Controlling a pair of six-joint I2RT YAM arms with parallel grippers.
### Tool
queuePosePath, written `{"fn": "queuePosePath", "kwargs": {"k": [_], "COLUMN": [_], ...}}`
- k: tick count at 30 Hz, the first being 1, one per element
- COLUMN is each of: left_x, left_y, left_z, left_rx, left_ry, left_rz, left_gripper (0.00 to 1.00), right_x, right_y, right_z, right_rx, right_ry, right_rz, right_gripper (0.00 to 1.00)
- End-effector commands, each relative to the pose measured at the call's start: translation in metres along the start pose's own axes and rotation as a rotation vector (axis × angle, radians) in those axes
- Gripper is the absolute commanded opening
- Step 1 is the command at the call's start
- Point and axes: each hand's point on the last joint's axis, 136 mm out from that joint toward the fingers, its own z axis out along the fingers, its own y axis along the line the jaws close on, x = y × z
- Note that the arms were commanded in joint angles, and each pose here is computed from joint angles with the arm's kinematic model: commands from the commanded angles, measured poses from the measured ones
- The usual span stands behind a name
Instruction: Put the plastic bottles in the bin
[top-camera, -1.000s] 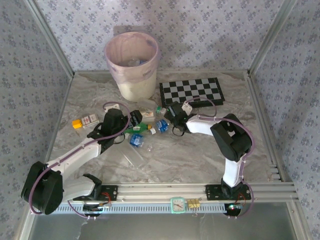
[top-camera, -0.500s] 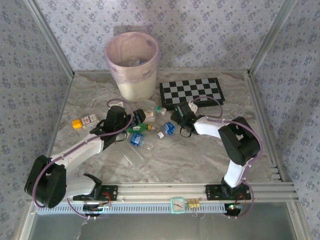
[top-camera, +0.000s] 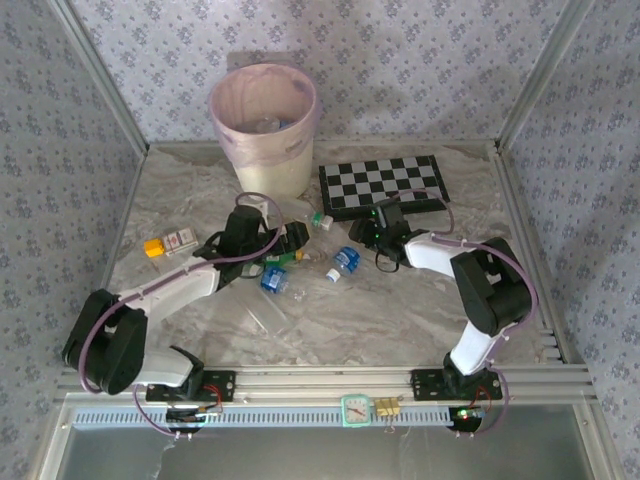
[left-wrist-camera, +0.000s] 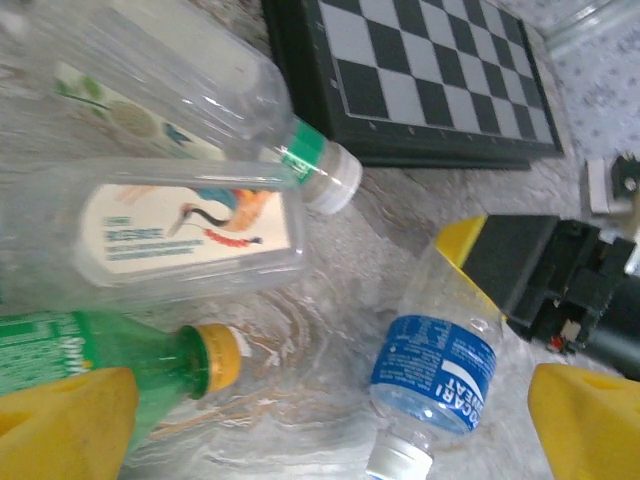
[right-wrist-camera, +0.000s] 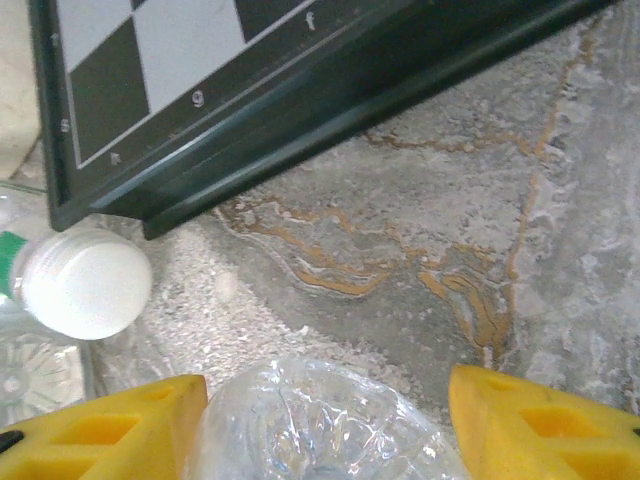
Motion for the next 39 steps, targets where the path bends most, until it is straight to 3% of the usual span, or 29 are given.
{"fn": "queuePosePath", "kwargs": {"k": [1,13,24,29,35,39], "left_x": [0.004,0.049,0.066,0.070,0.069,0.068], "left_y": [-0.041,-0.078,-0.101,-0.107,-0.109,-0.111], "left_z": [0.005,0.029,0.048,0.051,0.052,0.052], "left_rx": [0.164,0.304,0.372,0.400,0.411,0.417], "left_ry": [0.065,0.285,0.370,0.394,0.397,0.393], "left_rz": [0.088,0.157,0.147,0.134,0.122,0.119], "left_gripper": [1.00,1.00,0.98,0.88,0.61,0.52], "right_x": [-0.005,-0.027,-0.031,-0.031,-0.032,-0.032], "right_y": [0.025,0.059,0.076,0.078,0.079,0.079], "right_z": [-0.011,-0.054,-0.074,-0.077,-0.080,-0.081], "right_rx": [-0.126,-0.237,-0.272,-0.270,-0.272,-0.270], "right_ry": [0.028,-0.015,-0.066,-0.081,-0.098,-0.099], "right_rz": [-0.025,-0.054,-0.081,-0.090,-0.100,-0.102], "right_gripper": [0.42,0.42,0.42,0.41,0.41,0.45]}}
